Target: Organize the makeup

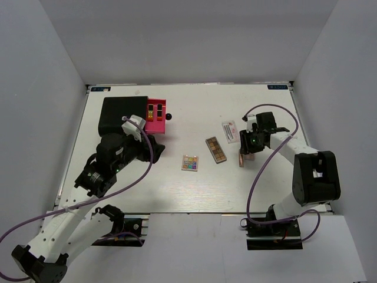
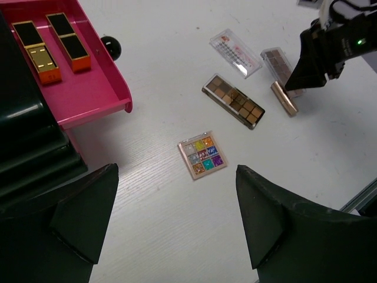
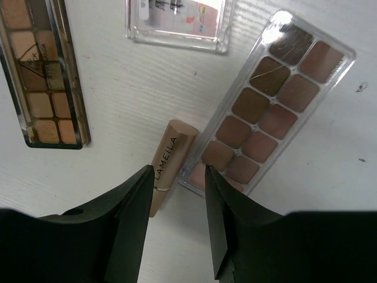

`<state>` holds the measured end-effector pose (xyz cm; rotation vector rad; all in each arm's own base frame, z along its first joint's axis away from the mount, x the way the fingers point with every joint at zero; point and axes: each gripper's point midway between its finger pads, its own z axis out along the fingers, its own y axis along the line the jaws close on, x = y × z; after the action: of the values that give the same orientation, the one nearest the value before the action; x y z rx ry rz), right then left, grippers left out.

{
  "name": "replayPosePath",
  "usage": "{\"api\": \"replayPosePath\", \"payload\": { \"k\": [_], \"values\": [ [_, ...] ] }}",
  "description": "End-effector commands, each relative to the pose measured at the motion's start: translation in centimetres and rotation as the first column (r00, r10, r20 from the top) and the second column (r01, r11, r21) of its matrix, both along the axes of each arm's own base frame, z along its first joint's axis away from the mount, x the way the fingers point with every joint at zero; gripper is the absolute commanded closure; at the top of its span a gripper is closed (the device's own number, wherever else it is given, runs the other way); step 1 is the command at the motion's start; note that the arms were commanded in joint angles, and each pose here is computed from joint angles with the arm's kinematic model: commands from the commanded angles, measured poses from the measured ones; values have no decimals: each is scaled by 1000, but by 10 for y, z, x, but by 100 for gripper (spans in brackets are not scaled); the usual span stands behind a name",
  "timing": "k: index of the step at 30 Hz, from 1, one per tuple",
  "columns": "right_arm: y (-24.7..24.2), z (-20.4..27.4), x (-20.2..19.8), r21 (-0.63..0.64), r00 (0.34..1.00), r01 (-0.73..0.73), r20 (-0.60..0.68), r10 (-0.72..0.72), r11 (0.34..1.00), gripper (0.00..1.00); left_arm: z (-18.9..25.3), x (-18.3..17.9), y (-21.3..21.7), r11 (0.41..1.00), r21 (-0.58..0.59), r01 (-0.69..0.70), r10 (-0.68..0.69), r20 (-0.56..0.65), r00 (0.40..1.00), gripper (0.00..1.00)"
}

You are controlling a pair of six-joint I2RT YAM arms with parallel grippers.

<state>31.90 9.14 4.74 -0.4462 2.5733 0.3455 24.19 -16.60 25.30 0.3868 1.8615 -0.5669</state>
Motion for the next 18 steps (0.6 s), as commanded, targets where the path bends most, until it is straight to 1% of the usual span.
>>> {"api": "replayPosePath", "payload": {
  "k": [1, 10, 18],
  "values": [
    [0, -14, -11, -26, 998, -22, -55, 20, 999, 54, 9, -1, 2, 1000, -13, -3, 4, 39, 999, 9],
    [9, -26, -20, -14, 993, -50, -112, 49, 999, 53, 7, -1, 1, 1000, -13, 2, -2, 32, 999, 8],
    [20, -29, -27, 3, 986, -104, -132, 103, 995, 54, 4, 0, 0, 1000, -9, 2, -2, 24, 1000, 8]
  ]
}}
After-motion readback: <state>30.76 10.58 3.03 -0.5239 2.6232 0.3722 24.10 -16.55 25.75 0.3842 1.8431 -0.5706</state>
